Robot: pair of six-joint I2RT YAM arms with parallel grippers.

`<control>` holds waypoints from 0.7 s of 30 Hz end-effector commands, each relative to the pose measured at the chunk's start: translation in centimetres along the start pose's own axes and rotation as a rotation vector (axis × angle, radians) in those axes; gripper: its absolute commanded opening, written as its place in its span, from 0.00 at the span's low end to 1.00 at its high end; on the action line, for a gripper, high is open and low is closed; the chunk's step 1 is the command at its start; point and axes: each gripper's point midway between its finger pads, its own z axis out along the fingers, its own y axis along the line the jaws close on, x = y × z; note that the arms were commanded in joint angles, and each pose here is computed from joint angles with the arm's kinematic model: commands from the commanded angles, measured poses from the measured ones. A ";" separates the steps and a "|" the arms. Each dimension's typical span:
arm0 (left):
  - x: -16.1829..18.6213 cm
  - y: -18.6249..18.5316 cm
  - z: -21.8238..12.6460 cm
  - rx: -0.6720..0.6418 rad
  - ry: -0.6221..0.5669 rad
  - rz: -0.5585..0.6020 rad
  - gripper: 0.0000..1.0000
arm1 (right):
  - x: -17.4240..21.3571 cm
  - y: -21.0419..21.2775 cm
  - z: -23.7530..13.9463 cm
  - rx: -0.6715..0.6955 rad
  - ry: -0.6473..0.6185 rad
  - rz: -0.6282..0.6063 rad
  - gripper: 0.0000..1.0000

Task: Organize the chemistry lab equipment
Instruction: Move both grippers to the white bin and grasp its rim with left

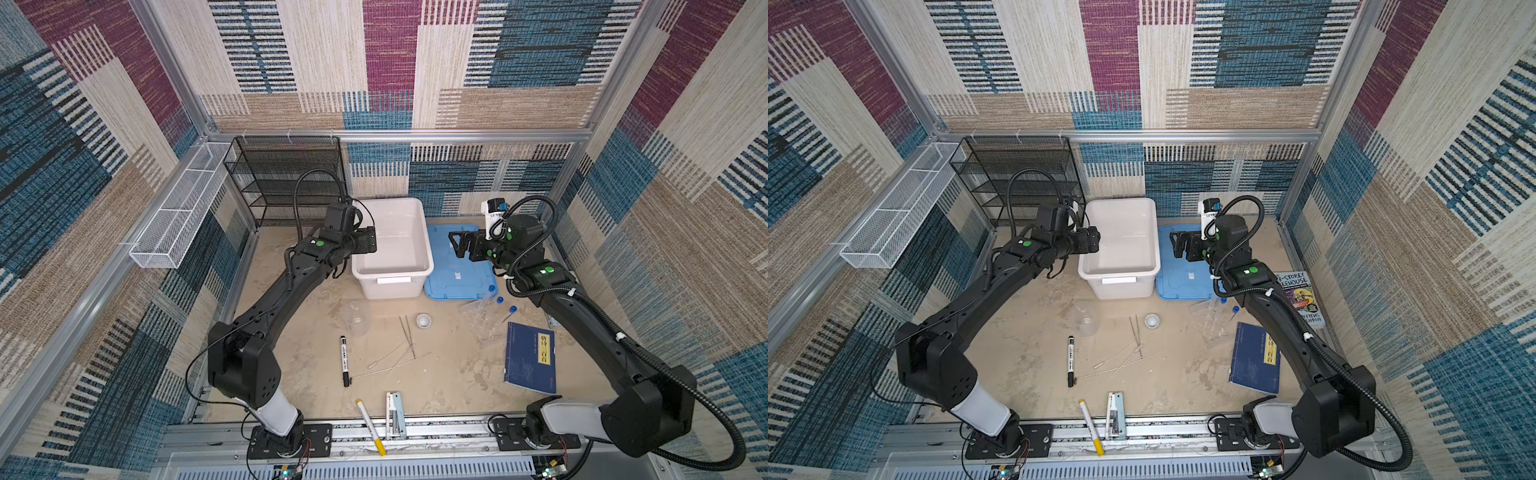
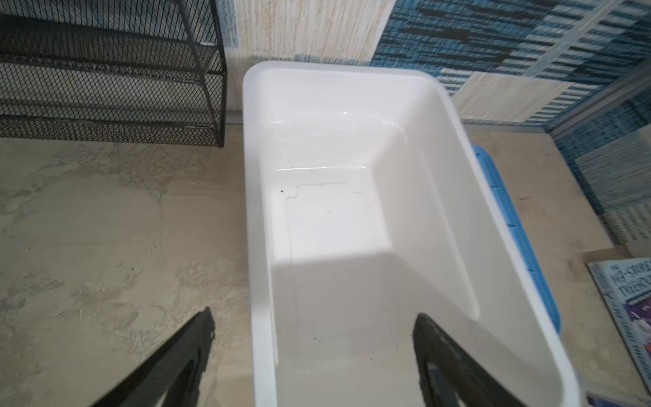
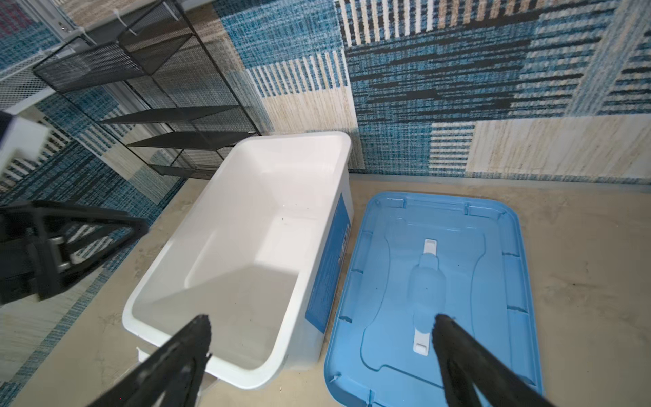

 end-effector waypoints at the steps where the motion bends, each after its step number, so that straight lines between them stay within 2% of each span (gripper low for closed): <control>1: -1.7 1.0 1.4 -0.035 0.004 -0.008 0.89 | 0.6 1.1 0.2 -0.062 0.038 -0.008 0.99; 6: -1.9 1.9 4.7 -0.080 0.033 0.007 0.80 | 1.1 1.7 2.1 -0.114 0.093 -0.007 0.99; 10: -1.4 2.7 7.4 -0.118 0.078 0.008 0.71 | 1.7 1.3 3.4 -0.104 0.116 0.006 1.00; 11: -1.3 2.9 7.9 -0.122 0.085 0.011 0.66 | 1.8 1.2 3.6 -0.107 0.121 0.008 1.00; 15: -1.3 4.2 9.5 -0.193 0.106 0.035 0.60 | 2.6 1.0 4.1 -0.102 0.142 0.017 0.99; 21: -1.3 4.3 10.9 -0.173 0.115 0.036 0.44 | 3.2 0.7 4.4 -0.097 0.149 0.035 0.99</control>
